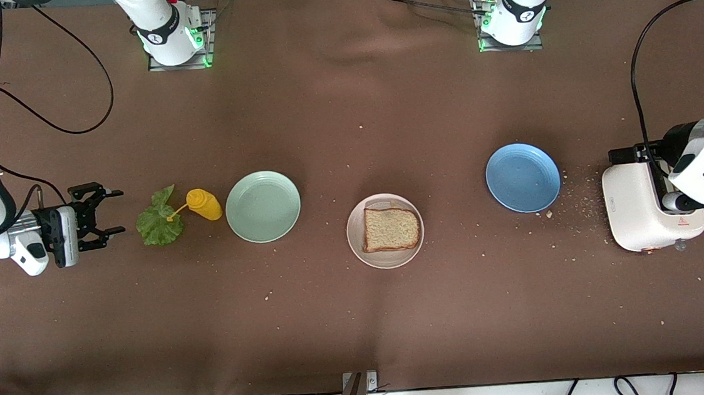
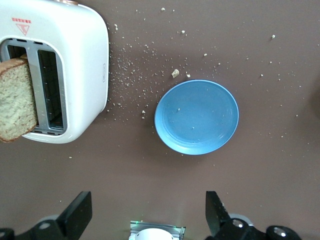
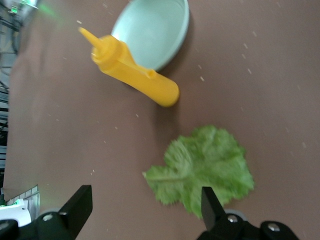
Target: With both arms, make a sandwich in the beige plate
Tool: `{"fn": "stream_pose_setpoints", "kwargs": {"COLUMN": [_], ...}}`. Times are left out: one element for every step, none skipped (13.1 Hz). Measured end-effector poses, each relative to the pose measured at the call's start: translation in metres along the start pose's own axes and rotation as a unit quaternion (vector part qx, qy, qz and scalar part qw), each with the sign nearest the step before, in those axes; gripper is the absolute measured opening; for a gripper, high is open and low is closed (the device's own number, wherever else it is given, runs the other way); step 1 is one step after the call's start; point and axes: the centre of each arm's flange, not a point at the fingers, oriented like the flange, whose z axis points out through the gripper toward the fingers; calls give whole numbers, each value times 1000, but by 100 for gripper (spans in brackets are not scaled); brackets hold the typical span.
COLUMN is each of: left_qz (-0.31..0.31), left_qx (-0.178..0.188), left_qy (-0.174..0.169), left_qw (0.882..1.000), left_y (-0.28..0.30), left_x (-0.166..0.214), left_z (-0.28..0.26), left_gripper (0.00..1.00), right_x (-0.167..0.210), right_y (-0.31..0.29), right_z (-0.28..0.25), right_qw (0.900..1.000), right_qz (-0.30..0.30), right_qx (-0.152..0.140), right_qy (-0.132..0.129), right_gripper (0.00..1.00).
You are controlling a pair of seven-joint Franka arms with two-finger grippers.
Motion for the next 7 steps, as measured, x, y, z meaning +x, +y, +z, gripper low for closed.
{"fn": "stream_pose_setpoints", "kwargs": {"left_qz": [0,0,1,1,1,1,1], "left_qx": [0,0,0,0,0,0,0], "left_qy": [0,0,0,0,0,0,0], "left_qw": [1000,1000,1000,1000,1000,1000,1000], "left_y": [0,0,1,1,1,1,1], "left_x": [0,0,0,0,0,0,0], "left_z": [0,0,0,0,0,0,0], "left_gripper": [100,100,100,100,100,100,100], "right_x": [0,0,1,3,5,8,11], "right_y": [3,6,9,11,11,11,11], "right_z": [2,8,14,21,27,31,35], "right_qw": [999,995,991,984,976,966,953], "right_qz": [39,83,119,155,191,229,269], "right_qx": [-16,-28,-36,-46,-56,-68,-82], "right_qy": [-23,-39,-52,-69,-86,-103,-114], "right_gripper": [97,97,97,97,97,97,96]}}
